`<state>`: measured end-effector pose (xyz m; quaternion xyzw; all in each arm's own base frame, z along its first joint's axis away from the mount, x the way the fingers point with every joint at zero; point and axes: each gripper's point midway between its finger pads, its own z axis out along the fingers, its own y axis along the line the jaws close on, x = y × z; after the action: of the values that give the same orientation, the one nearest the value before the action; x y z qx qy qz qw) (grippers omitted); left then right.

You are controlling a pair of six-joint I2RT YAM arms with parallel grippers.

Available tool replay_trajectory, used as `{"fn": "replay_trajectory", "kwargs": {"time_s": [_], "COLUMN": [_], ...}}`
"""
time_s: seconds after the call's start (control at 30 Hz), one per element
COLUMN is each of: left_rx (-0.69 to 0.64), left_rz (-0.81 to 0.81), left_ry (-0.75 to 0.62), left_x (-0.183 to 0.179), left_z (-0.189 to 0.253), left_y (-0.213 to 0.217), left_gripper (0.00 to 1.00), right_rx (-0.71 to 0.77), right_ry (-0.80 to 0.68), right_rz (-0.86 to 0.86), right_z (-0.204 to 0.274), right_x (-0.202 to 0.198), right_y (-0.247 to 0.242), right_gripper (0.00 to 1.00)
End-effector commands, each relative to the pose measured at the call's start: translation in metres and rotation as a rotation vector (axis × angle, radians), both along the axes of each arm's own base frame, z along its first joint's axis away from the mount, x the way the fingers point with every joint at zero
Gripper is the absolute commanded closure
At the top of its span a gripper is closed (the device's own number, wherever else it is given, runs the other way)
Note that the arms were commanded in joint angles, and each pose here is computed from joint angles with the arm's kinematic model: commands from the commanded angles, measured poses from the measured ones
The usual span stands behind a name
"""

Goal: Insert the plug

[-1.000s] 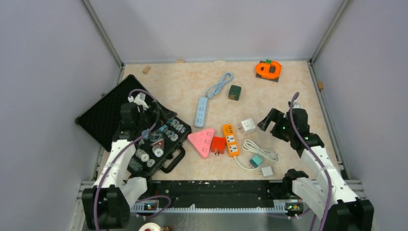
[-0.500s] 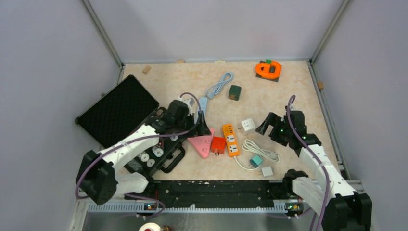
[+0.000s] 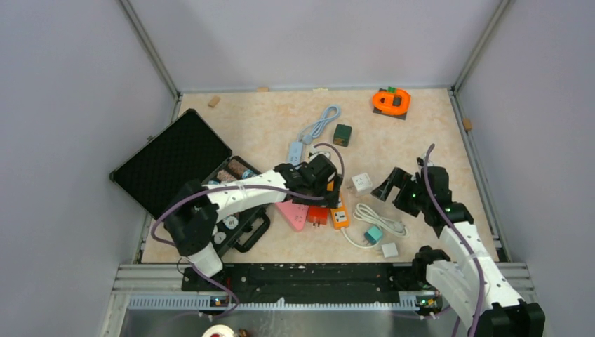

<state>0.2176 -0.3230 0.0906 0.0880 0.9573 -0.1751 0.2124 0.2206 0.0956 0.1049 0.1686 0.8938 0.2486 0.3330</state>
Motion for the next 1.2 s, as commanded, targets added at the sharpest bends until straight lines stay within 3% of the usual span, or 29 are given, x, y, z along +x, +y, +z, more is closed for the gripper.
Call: {"fn": "replay_trajectory", "kwargs": {"time_s": [0.0, 0.33, 0.43, 0.6, 0.8, 1.17], "left_rx": [0.087, 0.185, 0.195, 0.185, 0.039, -0.363], "left_rz": [0.034, 0.051, 0.051, 0.046, -0.035, -0.19], "left_ry": [-0.016, -0.007, -0.009, -0.02, -0.056, -0.088], "left_x": [-0.004, -0.021, -0.023, -0.024, -0.027, -0.047], "left_z": [-0.009, -0.034, -0.036, -0.033, -0.007, 0.048], "left_y": [-0.007, 0.003, 0.005, 0.005, -0.012, -0.033], "left_gripper": [0.02, 0.21, 0.31, 0.6, 0.69, 0.69], "right_rx": [0.038, 0.086, 0.097, 0.11, 0.126, 0.17], "right_ry": [0.001, -0.011, -0.02, -0.031, -0.035, -0.111], "right_rz": [0.021, 0.087, 0.104, 0.137, 0.176, 0.287], "right_z": [0.012, 0.015, 0.015, 0.017, 0.019, 0.049], "right_x": [0.001, -0.005, -0.006, -0.007, -0.009, -0.015], "right_y": [0.006, 0.018, 0.021, 0.025, 0.03, 0.044], "right_gripper": [0.01, 0.01, 0.01, 0.01, 0.01, 0.01]}}
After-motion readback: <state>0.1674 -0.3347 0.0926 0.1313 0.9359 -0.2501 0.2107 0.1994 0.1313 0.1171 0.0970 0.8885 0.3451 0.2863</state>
